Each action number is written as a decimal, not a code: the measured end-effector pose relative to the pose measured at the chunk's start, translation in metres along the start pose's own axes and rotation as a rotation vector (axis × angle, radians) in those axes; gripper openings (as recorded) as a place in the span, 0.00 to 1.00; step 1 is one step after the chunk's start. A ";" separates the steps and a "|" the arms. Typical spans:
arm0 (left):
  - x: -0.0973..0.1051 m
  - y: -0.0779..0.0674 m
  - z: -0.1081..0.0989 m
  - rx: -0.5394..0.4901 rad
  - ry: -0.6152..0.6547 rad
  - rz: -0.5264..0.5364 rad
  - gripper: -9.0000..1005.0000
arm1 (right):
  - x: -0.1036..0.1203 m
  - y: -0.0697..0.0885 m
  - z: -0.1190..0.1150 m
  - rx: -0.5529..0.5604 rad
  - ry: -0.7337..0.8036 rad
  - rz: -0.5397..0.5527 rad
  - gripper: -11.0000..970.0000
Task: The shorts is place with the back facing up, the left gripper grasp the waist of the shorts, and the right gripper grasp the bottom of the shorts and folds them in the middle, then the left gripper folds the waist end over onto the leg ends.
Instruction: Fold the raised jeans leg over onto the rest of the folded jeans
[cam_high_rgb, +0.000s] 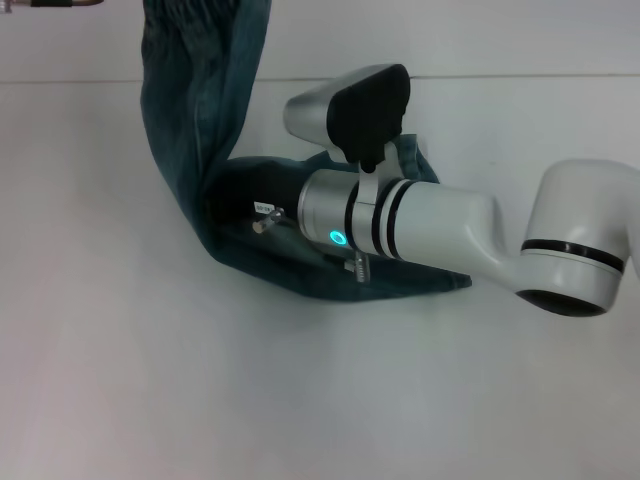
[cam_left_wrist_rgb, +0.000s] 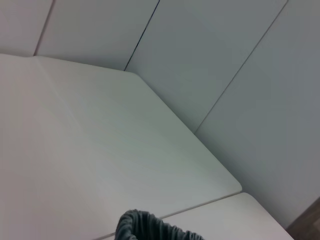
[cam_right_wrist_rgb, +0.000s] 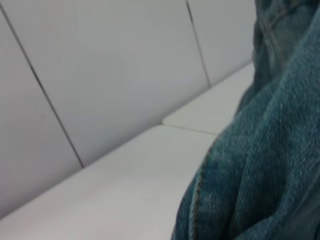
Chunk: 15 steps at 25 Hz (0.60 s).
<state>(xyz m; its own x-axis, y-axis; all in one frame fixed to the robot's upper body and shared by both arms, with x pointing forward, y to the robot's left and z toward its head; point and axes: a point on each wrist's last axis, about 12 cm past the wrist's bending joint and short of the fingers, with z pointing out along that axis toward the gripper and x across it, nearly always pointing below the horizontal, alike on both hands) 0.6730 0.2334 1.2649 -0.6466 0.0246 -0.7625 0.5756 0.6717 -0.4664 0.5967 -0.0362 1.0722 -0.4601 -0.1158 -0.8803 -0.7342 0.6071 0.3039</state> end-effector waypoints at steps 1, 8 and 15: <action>0.001 0.000 0.001 0.001 0.001 -0.001 0.08 | 0.002 -0.002 -0.001 0.010 0.006 0.003 0.05; 0.016 0.001 0.007 0.013 0.016 -0.019 0.08 | 0.029 -0.047 -0.033 0.163 -0.011 0.097 0.07; 0.035 -0.008 0.024 0.062 0.031 -0.004 0.08 | 0.030 -0.107 -0.094 0.284 -0.287 0.294 0.08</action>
<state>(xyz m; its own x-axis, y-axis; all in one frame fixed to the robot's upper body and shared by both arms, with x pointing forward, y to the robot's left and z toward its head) 0.6584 0.2112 1.2313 -0.6637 0.0452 -0.7466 0.6020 0.6247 -0.4974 0.6139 -0.1785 1.0475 -0.4419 0.2893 -0.8492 -0.4105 0.7765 0.4781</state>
